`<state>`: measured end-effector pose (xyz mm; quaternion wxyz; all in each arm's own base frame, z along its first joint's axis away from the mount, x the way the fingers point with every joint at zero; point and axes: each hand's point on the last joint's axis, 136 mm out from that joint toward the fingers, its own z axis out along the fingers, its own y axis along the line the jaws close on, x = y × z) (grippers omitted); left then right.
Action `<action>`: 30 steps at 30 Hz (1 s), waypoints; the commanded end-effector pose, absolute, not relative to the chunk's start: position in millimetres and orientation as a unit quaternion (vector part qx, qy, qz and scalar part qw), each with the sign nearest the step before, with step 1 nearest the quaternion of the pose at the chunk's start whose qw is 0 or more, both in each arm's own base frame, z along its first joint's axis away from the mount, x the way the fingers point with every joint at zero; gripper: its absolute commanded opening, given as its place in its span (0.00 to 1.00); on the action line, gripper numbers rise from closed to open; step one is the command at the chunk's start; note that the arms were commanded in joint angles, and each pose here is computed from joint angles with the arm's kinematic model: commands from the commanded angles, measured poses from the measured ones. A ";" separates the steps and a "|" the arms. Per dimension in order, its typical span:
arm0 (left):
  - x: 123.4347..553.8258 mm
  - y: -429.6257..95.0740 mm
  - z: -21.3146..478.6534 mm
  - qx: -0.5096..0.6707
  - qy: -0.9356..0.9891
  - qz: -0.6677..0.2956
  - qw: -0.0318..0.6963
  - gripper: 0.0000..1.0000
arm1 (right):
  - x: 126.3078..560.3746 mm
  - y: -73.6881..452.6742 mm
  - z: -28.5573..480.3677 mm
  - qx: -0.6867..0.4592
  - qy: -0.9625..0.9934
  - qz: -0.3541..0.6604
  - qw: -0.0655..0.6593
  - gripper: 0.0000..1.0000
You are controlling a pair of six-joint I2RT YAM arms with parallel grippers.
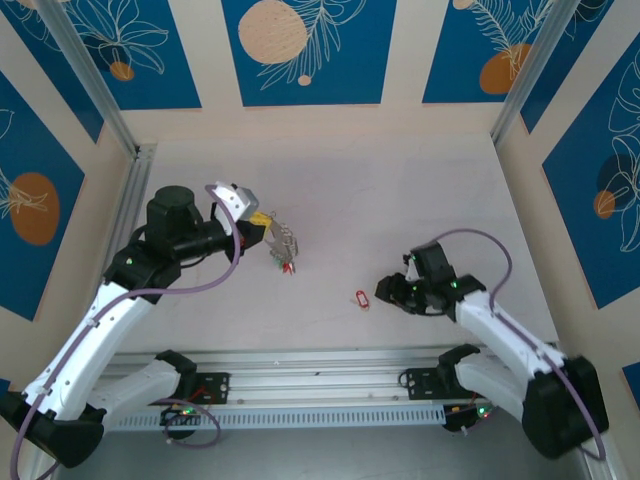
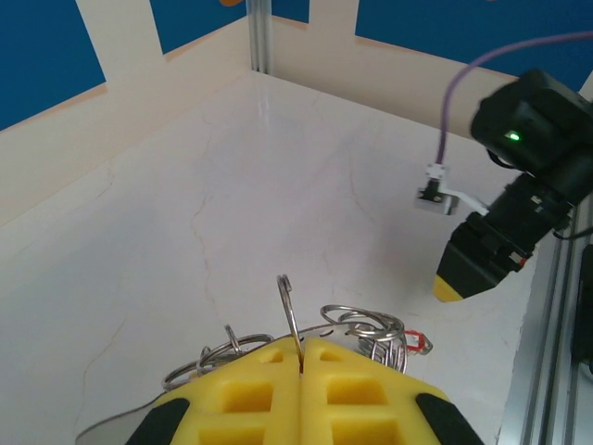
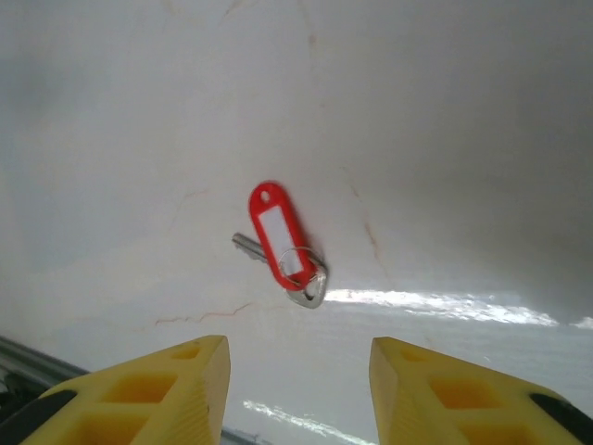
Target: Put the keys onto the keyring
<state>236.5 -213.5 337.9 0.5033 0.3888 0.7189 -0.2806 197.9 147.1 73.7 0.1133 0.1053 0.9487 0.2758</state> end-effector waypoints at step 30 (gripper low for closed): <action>226.6 -212.2 349.0 0.389 0.687 -0.306 0.531 0.00 | 201.9 179.1 31.0 -0.035 0.997 0.028 0.059 0.28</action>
